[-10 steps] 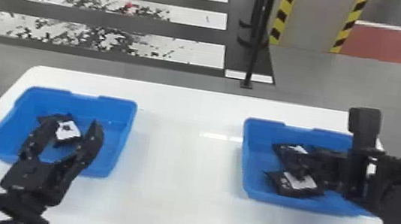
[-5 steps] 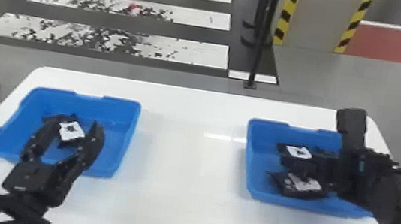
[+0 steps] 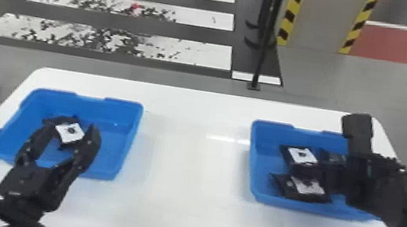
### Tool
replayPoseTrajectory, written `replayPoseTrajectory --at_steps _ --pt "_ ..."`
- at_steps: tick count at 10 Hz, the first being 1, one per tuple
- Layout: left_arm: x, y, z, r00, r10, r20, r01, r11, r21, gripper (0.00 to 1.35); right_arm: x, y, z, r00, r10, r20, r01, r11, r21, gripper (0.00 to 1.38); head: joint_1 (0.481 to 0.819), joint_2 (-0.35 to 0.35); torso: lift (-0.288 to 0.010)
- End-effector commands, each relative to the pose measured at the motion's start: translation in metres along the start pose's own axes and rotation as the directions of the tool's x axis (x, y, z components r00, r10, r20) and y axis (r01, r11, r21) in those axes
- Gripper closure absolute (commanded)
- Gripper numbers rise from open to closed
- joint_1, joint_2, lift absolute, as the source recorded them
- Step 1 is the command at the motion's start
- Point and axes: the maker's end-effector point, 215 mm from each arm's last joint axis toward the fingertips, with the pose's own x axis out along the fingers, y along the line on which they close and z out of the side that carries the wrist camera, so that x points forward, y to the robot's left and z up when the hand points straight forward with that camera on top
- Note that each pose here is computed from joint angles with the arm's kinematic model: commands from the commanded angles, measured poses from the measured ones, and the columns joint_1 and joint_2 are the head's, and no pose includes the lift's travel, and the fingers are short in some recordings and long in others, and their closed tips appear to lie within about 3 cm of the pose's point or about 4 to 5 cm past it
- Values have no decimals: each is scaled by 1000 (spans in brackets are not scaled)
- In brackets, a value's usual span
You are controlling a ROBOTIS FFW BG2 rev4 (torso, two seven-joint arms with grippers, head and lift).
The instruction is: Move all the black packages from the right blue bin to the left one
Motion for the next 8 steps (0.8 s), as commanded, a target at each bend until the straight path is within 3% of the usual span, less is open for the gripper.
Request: replayPoseTrajectory --at_steps 1,2,3,4,5,6,8 --pt "-1 3 0 1000 6 2 -6 1000 -1 233 1 1 -8 1000 6 -23 -6 1000 10 645 695 26 -140" --pt "-2 4 0 1000 10 3 -10 1000 -3 233 3 7 -12 999 29 -29 -28 999 25 771 695 27 -140" --pt "-2 5 3 1000 13 15 -13 1000 -5 234 3 11 -13 999 42 -21 -42 999 34 995 695 32 -140" --pt "-2 6 6 1000 14 25 -14 1000 -5 234 1 13 -6 998 58 22 -59 997 44 1087 695 39 -140" --pt "-3 7 6 999 17 27 -17 1000 -5 234 -2 13 5 994 64 90 -68 997 38 1087 695 46 -140" --pt "-3 6 6 999 16 29 -16 1000 -5 234 -4 17 6 983 106 147 -120 989 91 1090 695 48 -140" --pt "-2 6 6 999 17 31 -16 1000 -6 234 -10 12 19 959 133 252 -167 979 118 1105 695 55 -140"
